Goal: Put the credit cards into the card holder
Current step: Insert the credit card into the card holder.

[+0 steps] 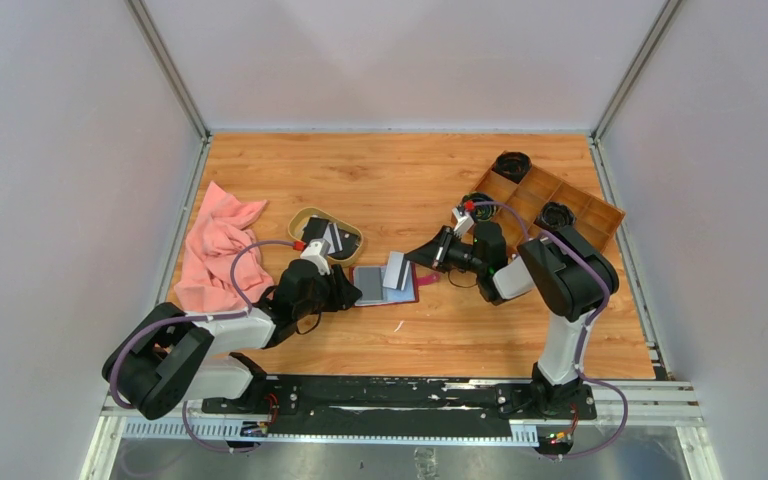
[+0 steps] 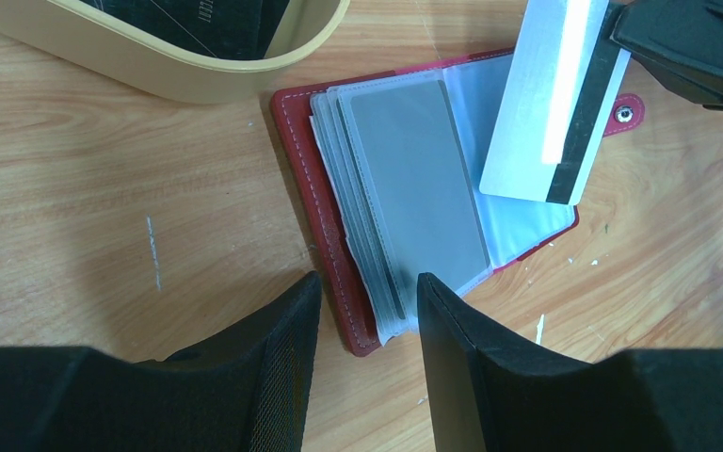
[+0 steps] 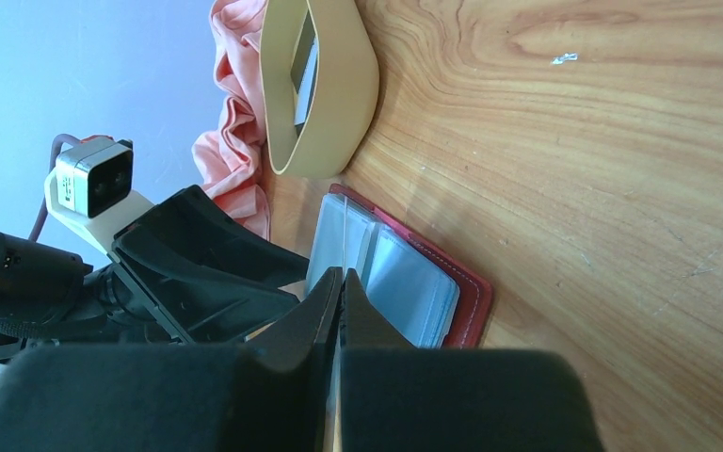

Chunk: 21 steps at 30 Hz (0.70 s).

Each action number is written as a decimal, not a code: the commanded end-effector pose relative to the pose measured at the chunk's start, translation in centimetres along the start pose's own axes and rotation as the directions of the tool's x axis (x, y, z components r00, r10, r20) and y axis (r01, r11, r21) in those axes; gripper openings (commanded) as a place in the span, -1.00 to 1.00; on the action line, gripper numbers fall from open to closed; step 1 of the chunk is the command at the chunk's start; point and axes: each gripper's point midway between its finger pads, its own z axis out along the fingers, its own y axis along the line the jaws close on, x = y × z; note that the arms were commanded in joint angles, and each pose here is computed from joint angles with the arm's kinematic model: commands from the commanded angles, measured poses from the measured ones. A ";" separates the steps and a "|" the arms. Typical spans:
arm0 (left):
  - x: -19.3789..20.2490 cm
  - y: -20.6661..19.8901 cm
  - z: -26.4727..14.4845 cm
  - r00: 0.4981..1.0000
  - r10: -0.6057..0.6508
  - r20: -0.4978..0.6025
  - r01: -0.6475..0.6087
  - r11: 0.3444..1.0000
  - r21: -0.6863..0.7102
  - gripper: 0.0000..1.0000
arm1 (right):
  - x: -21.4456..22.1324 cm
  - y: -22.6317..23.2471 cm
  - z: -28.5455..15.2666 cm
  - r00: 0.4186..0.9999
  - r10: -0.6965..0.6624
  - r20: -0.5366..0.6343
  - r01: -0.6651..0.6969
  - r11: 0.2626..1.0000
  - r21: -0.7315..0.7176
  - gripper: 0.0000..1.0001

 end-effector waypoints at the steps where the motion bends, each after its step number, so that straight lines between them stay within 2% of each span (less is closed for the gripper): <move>1: 1.2 1.1 -0.2 0.999 0.001 -0.034 -0.002 0.999 -0.043 -0.04 | -0.1 -0.2 0.1 1.000 -0.002 -0.003 0.001 1.000 -0.007 -1.00; 21: 1.4 1.0 -0.1 0.999 -0.001 -0.043 0.000 0.999 -0.039 -0.04 | 0.5 0.6 0.6 1.000 0.023 -0.019 -0.023 0.999 -0.047 -1.00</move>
